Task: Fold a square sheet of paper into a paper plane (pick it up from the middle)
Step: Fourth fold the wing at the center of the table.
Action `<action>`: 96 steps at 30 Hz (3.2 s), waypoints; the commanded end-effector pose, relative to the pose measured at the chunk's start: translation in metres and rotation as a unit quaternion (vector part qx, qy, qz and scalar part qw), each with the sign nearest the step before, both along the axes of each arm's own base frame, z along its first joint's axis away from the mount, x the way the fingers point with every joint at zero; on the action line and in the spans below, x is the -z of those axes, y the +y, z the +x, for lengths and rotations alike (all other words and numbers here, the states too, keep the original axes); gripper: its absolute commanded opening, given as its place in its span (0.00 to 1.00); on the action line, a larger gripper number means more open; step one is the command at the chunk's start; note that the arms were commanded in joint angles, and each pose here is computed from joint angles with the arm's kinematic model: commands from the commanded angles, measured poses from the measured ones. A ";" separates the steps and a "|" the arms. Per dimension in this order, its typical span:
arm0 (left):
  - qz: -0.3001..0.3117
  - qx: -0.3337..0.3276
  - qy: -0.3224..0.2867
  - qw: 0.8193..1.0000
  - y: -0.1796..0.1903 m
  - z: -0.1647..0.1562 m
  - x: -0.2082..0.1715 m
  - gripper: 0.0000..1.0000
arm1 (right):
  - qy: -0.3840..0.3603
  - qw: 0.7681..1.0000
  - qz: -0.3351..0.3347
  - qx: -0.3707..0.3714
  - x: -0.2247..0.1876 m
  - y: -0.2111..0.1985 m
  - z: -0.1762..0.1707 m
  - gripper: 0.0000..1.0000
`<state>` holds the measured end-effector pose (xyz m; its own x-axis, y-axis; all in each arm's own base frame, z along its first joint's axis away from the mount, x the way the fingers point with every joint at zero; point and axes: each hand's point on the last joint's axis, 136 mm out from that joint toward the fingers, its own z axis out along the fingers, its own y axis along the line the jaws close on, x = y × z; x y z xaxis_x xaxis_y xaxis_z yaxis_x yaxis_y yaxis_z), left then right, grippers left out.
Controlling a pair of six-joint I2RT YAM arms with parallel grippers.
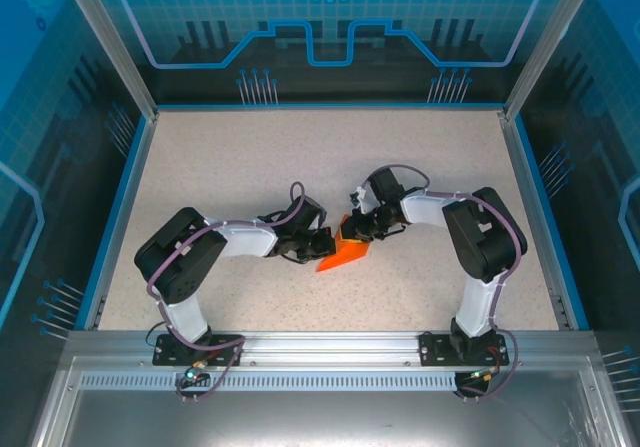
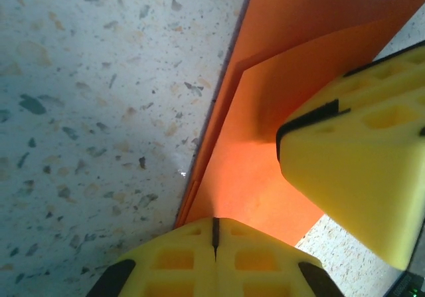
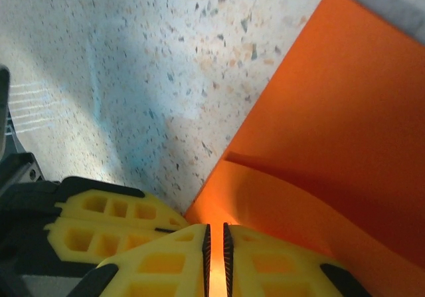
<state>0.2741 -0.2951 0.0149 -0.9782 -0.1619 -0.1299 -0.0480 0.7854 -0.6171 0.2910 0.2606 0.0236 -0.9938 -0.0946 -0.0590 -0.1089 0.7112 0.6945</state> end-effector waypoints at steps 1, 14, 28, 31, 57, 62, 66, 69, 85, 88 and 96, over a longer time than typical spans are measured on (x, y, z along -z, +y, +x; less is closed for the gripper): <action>0.062 -0.012 0.040 0.997 0.021 -0.014 0.021 0.00 | 0.014 0.999 -0.002 -0.032 0.004 0.002 -0.013 0.15; 0.110 -0.015 0.085 0.990 0.039 -0.033 0.036 0.00 | -0.012 0.996 -0.077 0.041 0.014 -0.051 0.039 0.12; 0.113 -0.006 0.074 0.991 0.037 -0.028 0.035 0.00 | -0.076 0.986 -0.065 0.130 -0.033 -0.081 0.081 0.12; 0.118 -0.004 0.069 0.991 0.037 -0.026 0.034 0.00 | -0.099 0.990 -0.033 0.098 -0.051 -0.059 0.065 0.12; 0.175 -0.004 0.090 0.980 0.065 -0.042 0.045 0.00 | 0.000 0.994 -0.081 0.073 0.050 -0.050 -0.001 0.00; 0.185 -0.004 0.104 0.977 0.070 -0.047 0.050 0.00 | -0.023 0.986 -0.109 0.126 0.045 -0.079 0.022 0.00; 0.183 -0.003 0.107 0.977 0.069 -0.047 0.052 0.00 | -0.018 0.977 -0.127 0.172 0.048 -0.098 0.034 0.00; 0.183 -0.003 0.106 0.977 0.069 -0.047 0.051 0.00 | -0.010 0.969 -0.135 0.206 0.050 -0.111 0.040 0.00; 0.178 0.021 0.058 0.982 0.060 -0.029 0.036 0.00 | -0.088 0.968 -0.048 0.232 -0.026 -0.106 0.059 0.00; 0.182 0.044 0.023 0.982 0.056 -0.017 0.027 0.00 | -0.085 0.978 -0.022 0.190 -0.034 -0.083 0.044 0.00; 0.170 0.112 -0.060 0.977 0.041 0.010 0.003 0.00 | -0.054 0.991 0.014 0.123 -0.027 -0.024 0.021 0.00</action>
<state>0.2824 -0.2668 0.0164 -0.9707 0.0414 -0.2365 0.1336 0.9118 -0.3884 0.3188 0.2190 0.0572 -0.9602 0.1807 -0.2132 -0.0122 0.7348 0.6782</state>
